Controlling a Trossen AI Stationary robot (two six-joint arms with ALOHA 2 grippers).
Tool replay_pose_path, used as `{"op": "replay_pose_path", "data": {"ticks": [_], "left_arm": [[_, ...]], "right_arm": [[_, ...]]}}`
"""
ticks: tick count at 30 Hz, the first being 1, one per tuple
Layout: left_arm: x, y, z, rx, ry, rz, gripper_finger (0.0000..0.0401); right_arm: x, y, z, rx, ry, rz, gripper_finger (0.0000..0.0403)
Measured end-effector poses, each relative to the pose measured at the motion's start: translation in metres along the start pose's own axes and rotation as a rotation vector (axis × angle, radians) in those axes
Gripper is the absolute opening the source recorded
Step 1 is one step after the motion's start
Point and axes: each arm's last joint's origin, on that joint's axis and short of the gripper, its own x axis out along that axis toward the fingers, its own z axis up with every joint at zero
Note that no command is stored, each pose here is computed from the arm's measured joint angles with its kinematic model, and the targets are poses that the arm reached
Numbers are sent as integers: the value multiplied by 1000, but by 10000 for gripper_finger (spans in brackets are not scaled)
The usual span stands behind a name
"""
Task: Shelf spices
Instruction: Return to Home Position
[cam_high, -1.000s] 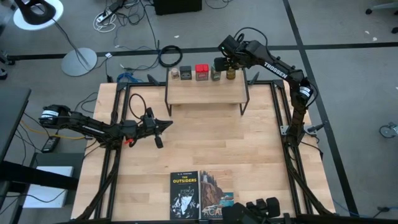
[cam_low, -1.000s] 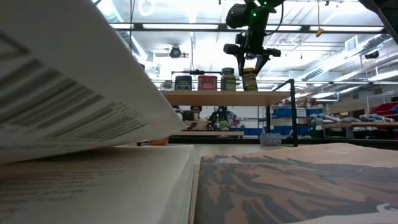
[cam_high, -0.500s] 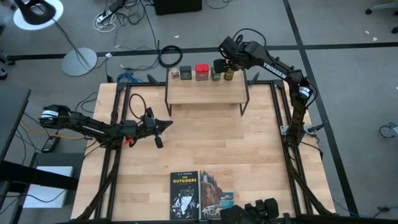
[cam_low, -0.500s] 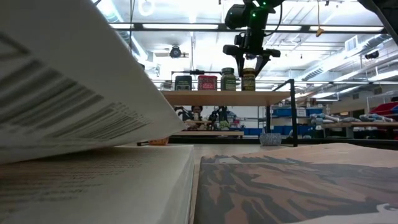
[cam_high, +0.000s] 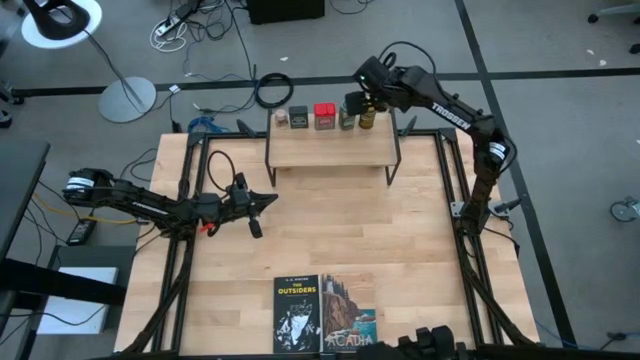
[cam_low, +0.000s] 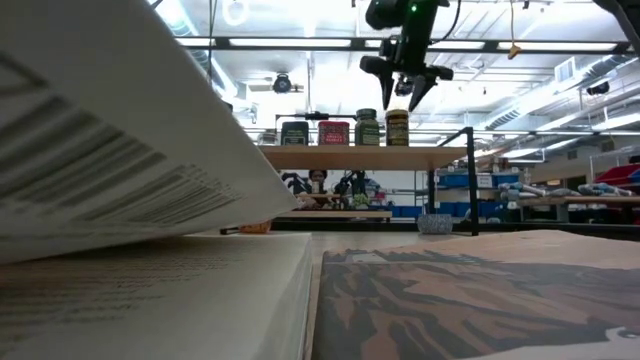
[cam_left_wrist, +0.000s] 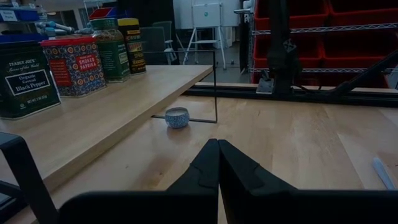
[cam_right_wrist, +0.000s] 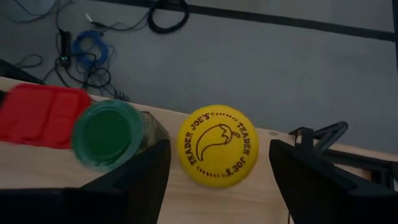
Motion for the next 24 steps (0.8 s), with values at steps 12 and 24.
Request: {"op": "replay_pose_path", "data": {"ticks": [12,24], "left_arm": [[0,0,0,0,0,0,8],[0,-1,0,-16,-3,-32,8]], "right_arm": [[-49,26,-16,-118,-139,151,264],[-234,49,-114,-600,-703,360,121]]}}
